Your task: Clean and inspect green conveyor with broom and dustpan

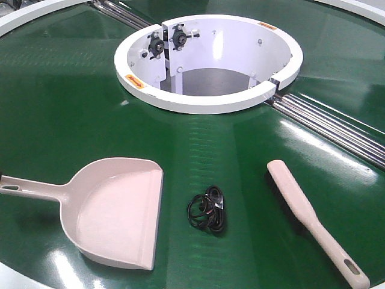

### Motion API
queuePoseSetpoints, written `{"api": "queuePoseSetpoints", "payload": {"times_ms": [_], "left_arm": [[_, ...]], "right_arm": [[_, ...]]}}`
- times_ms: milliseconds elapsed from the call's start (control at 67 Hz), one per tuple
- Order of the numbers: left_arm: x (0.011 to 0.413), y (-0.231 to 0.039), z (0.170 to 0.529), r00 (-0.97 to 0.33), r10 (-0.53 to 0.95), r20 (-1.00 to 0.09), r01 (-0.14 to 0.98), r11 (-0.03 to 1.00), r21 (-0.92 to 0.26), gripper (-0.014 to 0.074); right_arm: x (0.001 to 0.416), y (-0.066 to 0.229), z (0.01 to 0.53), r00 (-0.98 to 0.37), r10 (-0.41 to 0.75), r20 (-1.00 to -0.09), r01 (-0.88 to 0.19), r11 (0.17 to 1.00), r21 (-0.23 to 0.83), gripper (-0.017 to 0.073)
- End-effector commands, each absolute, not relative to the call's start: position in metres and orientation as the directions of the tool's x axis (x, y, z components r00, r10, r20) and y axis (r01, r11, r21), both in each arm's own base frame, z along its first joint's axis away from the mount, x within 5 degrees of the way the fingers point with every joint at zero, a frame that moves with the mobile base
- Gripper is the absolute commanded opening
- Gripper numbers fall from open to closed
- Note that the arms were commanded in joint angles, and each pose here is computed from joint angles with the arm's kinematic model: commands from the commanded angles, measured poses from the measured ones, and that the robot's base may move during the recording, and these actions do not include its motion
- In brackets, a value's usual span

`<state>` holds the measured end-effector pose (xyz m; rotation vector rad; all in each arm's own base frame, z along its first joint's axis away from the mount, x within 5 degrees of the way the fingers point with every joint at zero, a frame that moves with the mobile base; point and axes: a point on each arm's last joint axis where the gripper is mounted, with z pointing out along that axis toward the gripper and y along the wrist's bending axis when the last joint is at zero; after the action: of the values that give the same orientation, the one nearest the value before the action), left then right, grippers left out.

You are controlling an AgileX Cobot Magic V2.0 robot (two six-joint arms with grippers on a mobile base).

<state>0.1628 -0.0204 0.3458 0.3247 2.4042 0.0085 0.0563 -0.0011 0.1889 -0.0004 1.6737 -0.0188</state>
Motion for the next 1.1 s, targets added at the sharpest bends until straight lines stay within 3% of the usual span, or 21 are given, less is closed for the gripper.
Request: {"api": "queuePoseSetpoints", "payload": {"times_ms": [0, 119, 343, 582, 820, 1089], "left_arm": [[0.183, -0.024, 0.361, -0.716, 0.363, -0.596, 0.337, 0.928, 0.159, 0.0488], [0.210, -0.028, 0.364, -0.714, 0.504, -0.486, 0.466, 0.860, 0.207, 0.0488], [0.261, -0.034, 0.348, -0.610, 0.696, -0.379, 0.640, 0.715, 0.283, 0.0488], [0.287, -0.039, 0.319, -0.335, 0.915, -0.226, 0.853, 0.397, 0.340, 0.0477], [0.289, -0.046, 0.320, -0.010, 0.994, -0.111, 0.905, 0.057, 0.422, 0.0449], [0.298, -0.051, 0.294, -0.018, 0.991, -0.131, 0.957, 0.055, 0.286, 0.0453]], "right_arm": [[0.056, -0.001, 0.190, -0.030, -0.017, -0.999, 0.011, 1.000, -0.017, -0.0010], [0.056, -0.001, 0.190, -0.030, -0.017, -0.999, 0.011, 1.000, -0.017, -0.0010], [0.056, -0.001, 0.190, -0.030, -0.017, -0.999, 0.011, 1.000, -0.017, -0.0010], [0.056, -0.001, 0.189, -0.031, -0.017, -0.999, 0.011, 1.000, -0.017, -0.0010], [0.056, -0.001, 0.190, -0.030, -0.017, -0.999, 0.011, 1.000, -0.017, -0.0010], [0.056, -0.001, 0.190, -0.030, -0.017, -0.999, 0.011, 1.000, -0.017, -0.0010]]}}
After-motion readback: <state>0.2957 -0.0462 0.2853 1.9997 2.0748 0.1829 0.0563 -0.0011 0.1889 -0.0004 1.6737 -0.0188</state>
